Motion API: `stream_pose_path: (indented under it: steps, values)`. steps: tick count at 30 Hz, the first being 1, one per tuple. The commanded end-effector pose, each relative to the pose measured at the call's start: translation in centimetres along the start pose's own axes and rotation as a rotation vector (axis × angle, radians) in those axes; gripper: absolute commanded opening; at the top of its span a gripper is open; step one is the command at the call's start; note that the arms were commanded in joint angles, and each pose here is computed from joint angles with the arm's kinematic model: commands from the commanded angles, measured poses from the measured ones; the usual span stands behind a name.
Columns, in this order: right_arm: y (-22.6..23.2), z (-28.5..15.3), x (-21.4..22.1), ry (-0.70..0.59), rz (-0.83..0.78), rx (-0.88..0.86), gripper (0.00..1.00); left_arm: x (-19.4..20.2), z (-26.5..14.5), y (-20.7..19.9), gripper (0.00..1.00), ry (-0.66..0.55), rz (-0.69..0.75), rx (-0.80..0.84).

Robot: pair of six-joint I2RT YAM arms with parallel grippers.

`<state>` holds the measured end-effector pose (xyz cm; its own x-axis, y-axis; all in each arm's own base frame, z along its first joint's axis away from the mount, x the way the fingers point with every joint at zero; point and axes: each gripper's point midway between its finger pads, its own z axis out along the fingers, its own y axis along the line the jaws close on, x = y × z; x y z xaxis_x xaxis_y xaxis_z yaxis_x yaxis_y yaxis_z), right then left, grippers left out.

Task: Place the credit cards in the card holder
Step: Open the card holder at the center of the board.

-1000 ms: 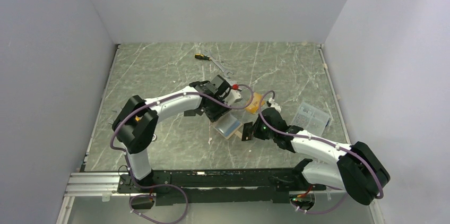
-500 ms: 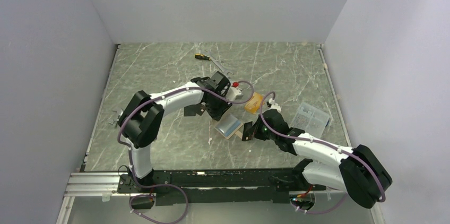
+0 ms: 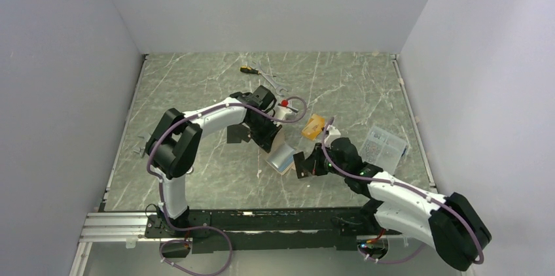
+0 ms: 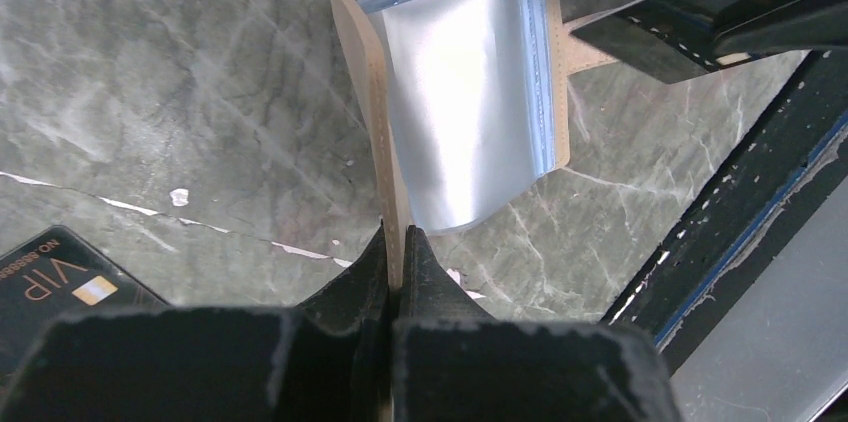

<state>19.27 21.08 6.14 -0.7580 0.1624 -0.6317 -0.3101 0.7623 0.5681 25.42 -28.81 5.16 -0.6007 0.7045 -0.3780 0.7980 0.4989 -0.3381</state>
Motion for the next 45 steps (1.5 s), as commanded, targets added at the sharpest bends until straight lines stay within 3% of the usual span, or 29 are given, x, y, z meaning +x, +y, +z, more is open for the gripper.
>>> stream_pose_path:
  steps: [1,40,45]
  values:
    - [2.6,0.7,-0.5,0.036,-0.071,-0.127,0.00,0.1,0.0,-1.1,0.00,-0.002,-0.002,0.053]
    - [0.3,3.4,1.7,0.177,-0.003,-0.068,0.00,-0.4,-0.8,-2.2,0.00,-0.029,0.047,0.065]
    - [1.2,3.8,0.4,0.147,-0.018,-0.101,0.00,-0.4,-1.0,-3.0,0.08,-0.037,0.059,0.114]
